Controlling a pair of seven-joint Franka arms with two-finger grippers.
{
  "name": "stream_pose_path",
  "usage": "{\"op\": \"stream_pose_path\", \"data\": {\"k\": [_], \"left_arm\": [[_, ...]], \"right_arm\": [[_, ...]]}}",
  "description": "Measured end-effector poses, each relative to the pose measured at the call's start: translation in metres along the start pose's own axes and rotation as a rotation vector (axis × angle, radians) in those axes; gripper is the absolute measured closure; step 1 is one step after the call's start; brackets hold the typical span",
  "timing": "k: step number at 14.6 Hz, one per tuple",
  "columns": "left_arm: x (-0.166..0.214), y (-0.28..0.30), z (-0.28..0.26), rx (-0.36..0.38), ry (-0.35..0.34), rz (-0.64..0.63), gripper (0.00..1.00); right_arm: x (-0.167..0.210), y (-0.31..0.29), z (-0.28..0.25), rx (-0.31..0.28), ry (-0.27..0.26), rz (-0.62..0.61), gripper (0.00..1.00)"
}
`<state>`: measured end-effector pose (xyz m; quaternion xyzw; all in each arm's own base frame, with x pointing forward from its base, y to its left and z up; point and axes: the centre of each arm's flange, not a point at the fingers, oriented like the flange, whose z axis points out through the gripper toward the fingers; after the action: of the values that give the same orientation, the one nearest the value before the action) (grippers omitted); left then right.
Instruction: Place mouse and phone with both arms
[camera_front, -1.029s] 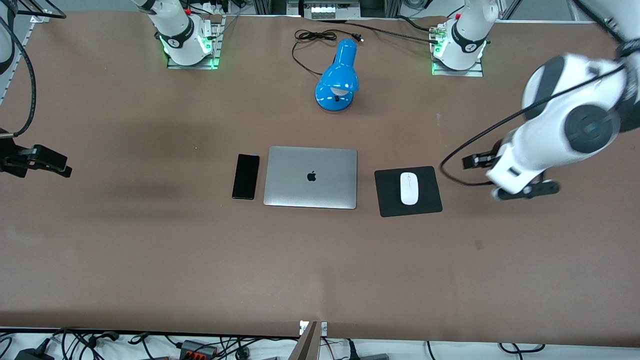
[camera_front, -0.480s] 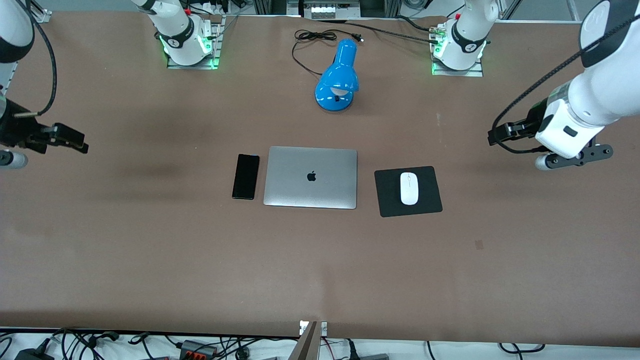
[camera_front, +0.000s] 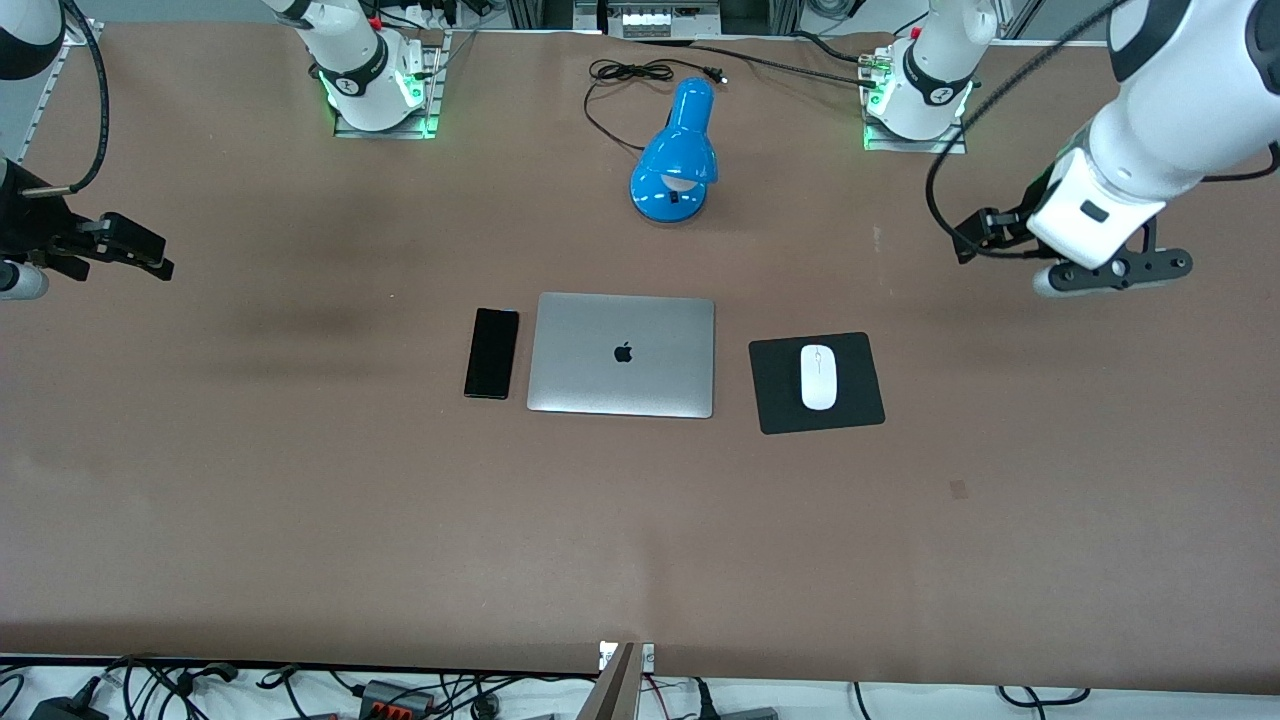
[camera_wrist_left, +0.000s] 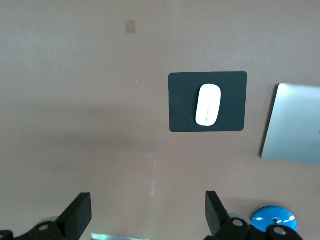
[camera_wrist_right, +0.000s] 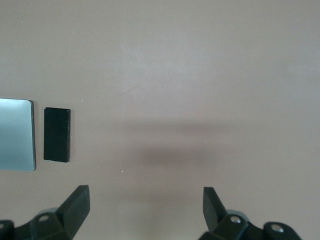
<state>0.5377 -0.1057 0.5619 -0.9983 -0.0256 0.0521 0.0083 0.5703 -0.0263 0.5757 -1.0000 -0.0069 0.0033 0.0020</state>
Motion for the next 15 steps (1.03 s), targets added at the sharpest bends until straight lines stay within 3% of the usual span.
{"op": "stream_pose_path", "data": {"k": [4,15], "left_arm": [[0.002,-0.037,0.001,-0.005,-0.001,0.051,0.00],[-0.008,-0.021,-0.004,0.003,-0.022,0.086,0.00]], "right_arm": [[0.000,0.001,0.000,-0.007,0.000,-0.001,0.00],[-0.001,-0.002,-0.002,-0.008,0.004,-0.006,0.00]]}}
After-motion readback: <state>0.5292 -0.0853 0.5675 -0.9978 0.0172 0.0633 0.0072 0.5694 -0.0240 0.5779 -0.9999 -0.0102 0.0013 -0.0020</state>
